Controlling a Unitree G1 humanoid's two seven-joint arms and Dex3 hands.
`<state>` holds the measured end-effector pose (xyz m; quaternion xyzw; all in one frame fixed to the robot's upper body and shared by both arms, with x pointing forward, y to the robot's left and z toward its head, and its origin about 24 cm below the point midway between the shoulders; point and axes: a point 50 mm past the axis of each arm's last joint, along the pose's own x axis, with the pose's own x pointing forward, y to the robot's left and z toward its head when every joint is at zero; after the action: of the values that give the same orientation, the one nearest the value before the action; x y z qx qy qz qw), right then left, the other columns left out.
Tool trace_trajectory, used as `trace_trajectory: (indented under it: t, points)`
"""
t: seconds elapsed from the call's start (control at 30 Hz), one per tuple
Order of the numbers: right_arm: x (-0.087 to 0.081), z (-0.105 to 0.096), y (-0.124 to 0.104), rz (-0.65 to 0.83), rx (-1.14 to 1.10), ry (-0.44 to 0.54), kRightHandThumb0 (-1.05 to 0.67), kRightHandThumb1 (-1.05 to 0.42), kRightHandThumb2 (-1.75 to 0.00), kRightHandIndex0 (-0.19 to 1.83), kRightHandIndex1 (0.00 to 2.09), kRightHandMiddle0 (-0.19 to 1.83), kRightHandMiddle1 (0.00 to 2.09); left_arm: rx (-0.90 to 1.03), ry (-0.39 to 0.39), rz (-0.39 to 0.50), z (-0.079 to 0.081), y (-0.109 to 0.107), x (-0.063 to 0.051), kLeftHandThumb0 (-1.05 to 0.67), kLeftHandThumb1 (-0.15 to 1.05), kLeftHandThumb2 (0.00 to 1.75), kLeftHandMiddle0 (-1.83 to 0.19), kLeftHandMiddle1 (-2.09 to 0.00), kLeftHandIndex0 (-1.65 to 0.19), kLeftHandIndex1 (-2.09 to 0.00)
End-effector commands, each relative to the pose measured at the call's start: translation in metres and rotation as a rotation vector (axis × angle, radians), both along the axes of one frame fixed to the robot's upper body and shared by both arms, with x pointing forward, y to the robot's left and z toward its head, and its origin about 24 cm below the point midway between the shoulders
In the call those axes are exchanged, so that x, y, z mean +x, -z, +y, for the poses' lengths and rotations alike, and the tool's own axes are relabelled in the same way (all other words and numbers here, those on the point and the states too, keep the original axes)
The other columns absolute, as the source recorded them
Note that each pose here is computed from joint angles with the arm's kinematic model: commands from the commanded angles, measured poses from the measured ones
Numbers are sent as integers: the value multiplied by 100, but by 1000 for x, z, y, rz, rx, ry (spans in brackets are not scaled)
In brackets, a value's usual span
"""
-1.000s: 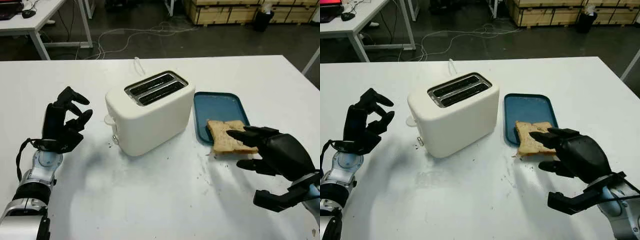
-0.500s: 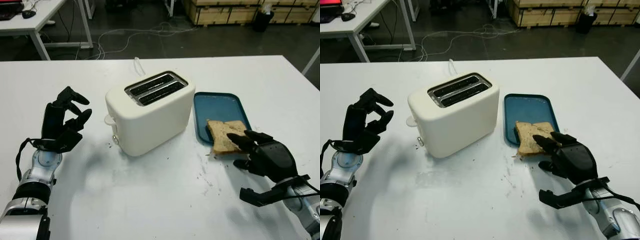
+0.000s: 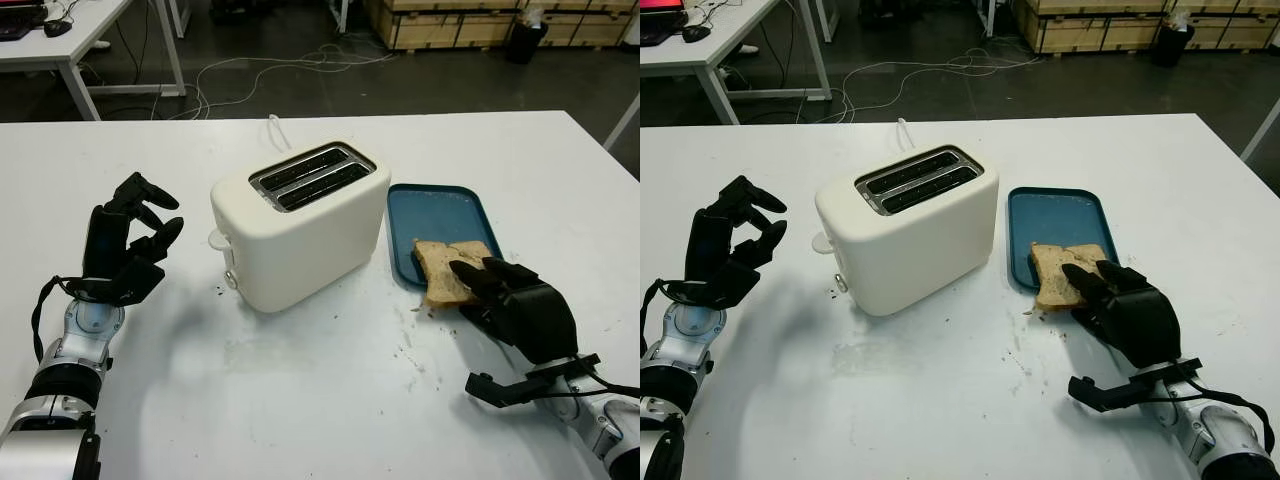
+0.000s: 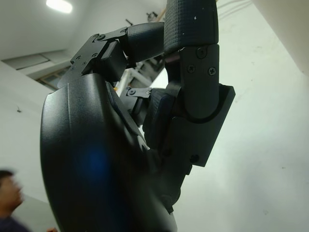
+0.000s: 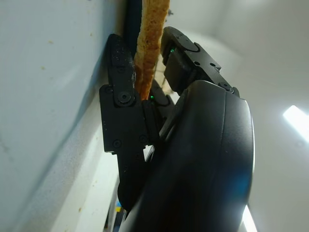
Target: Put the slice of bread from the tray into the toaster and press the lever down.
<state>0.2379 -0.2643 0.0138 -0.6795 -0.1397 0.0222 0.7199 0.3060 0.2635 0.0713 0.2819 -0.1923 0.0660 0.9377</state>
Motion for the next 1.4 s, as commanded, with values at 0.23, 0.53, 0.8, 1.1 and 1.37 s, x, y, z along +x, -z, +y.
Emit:
trace_trajectory:
  t: [0.23,0.53,0.8,1.1,1.37]
  points:
    - [3,2,-1,-10,-98,-51,-37,-92,-13,98,25,90,13,0,2,-24,0,-3,0,-105,92,47,-56,-174,-47,-150]
    - [4,3,-6,-60,-90,-61,-48,-92,-29,89,174,67,150,-2,12,-35,-1,-4,0,-105,92,47,-55,-173,-46,-148]
    - [9,3,-23,-131,-3,-51,-50,-92,-40,91,175,58,174,-7,26,-36,-4,-4,0,-105,92,46,-56,-173,-48,-147]
    - [22,-3,-46,-89,239,-50,-51,-92,-36,86,175,54,175,-9,38,-37,-6,-4,1,-105,92,45,-56,-169,-49,-143]
    - [32,-4,-52,129,387,-62,-53,-92,-48,84,170,75,118,-10,38,-33,-7,-3,1,-105,92,45,-57,-168,-50,-142]
